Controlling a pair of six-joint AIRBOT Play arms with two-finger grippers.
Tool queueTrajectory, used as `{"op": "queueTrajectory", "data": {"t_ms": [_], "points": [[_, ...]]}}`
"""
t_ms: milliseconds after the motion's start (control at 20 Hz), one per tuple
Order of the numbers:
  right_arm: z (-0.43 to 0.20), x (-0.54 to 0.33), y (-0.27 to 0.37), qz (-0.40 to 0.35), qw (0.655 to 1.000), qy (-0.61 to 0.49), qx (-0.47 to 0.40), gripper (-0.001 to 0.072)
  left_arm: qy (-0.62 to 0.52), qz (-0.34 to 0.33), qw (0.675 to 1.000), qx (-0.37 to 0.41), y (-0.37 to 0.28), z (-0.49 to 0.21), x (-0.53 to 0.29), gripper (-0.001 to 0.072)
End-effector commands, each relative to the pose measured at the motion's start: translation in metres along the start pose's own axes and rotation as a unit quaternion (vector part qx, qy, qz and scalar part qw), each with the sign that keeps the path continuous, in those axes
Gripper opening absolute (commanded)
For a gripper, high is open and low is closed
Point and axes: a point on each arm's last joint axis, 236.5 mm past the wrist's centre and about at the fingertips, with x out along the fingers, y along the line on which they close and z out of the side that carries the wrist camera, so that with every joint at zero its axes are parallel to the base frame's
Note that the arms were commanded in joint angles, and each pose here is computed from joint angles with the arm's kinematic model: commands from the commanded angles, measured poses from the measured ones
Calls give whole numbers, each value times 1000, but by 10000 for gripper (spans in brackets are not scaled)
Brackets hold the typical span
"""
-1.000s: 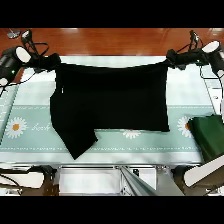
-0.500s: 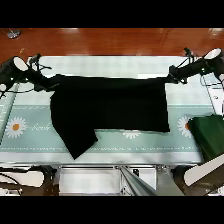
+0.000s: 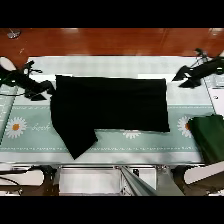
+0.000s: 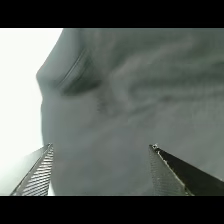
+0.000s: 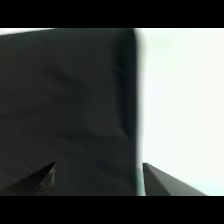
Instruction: Fold the shirts.
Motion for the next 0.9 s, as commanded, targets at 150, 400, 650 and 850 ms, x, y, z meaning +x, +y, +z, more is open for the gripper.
{"op": "queueTrajectory", "data": {"t_ms": [150, 400, 650, 850], "points": [[-68, -37, -48, -16, 994, -93, 56, 628, 38, -45, 995, -84, 48, -111, 2, 700], [-145, 18, -25, 57, 991, -85, 81, 628, -64, -224, 953, -195, 23, -132, 13, 700], [-168, 40, -11, 93, 989, -68, 96, 628, -26, -222, 952, -211, 11, -167, 54, 699], [-170, 44, 0, 101, 989, -61, 89, 628, -13, -209, 961, -178, -2, -176, 67, 700]]}}
